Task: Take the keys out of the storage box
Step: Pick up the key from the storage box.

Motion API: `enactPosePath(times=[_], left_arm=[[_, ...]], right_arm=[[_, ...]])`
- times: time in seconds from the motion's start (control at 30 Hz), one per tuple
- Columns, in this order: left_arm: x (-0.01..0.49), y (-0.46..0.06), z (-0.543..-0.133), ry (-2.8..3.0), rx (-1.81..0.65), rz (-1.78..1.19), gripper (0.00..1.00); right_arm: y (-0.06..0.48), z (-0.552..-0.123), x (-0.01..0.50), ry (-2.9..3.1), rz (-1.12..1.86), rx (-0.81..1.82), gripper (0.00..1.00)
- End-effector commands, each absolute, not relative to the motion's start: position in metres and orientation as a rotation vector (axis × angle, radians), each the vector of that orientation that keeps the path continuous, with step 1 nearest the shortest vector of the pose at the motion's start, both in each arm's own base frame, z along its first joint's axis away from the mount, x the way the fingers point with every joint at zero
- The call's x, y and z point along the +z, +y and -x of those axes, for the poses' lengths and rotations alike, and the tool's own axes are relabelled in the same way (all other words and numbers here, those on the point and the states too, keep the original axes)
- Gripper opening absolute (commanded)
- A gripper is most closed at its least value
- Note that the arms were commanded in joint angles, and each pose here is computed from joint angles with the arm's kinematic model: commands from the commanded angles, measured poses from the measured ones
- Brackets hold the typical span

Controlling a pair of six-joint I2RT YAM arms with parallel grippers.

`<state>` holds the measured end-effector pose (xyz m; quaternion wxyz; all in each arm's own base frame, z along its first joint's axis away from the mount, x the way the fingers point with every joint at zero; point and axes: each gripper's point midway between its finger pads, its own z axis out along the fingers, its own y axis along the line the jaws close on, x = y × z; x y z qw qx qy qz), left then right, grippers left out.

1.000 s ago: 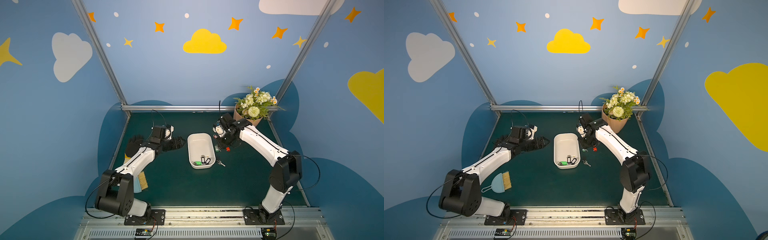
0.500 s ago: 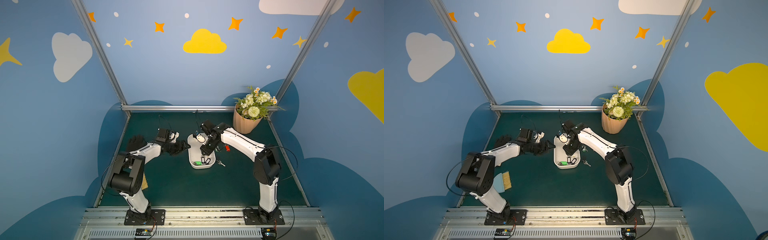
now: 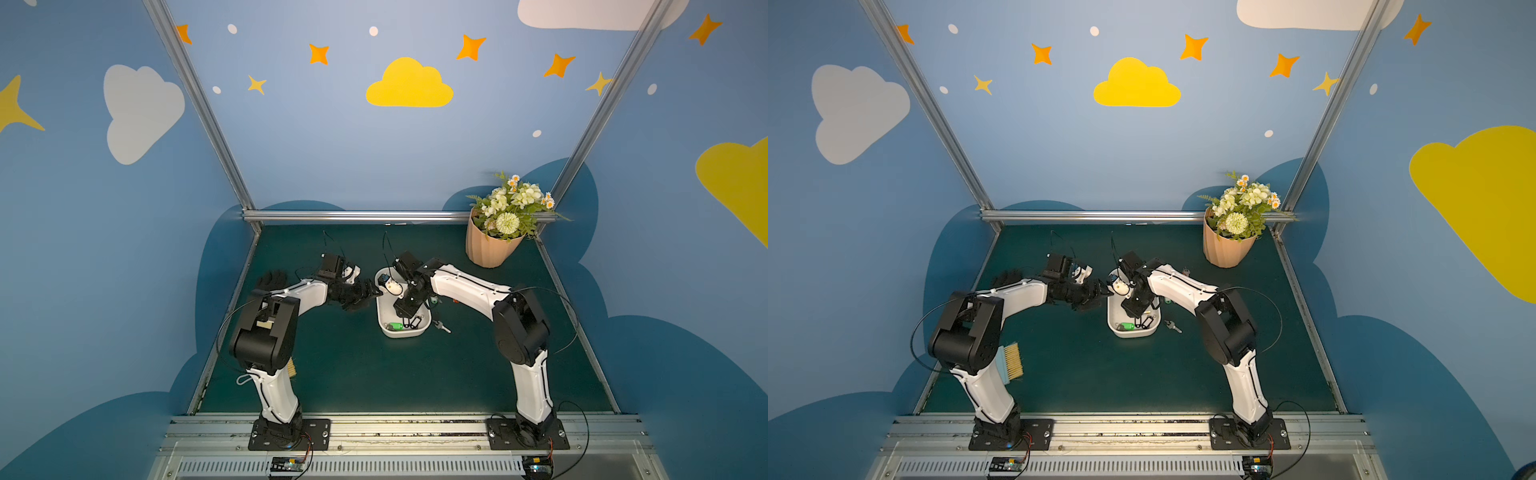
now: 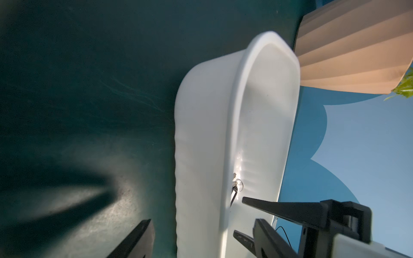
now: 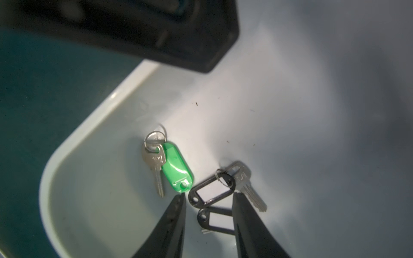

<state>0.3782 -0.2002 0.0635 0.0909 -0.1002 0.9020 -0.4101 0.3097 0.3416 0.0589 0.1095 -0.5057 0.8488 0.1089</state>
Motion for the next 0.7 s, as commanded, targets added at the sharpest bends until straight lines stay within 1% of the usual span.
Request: enactPosePath(times=[0.0,0.5,0.6,0.67], left_arm=[[0.060,-0.201,-0.376,2.716,-1.240,0.335,0.76],[0.054,-0.200,-0.373,2.724,-1.238,0.378,0.76],[0.054,-0.199,-0.373,2.724,-1.236,0.380,0.76],[0.054,-0.199,-0.372,2.725,-1.234,0.380,0.76]], right_arm=[[0.346,-0.310,0.049,2.475,1.514,0.310,0.41],[0.337,-0.313,0.025,2.526,1.519,0.249,0.40],[0.336,-0.316,0.022,2.534,1.510,0.237,0.38],[0.336,-0.317,0.022,2.535,1.503,0.233,0.35]])
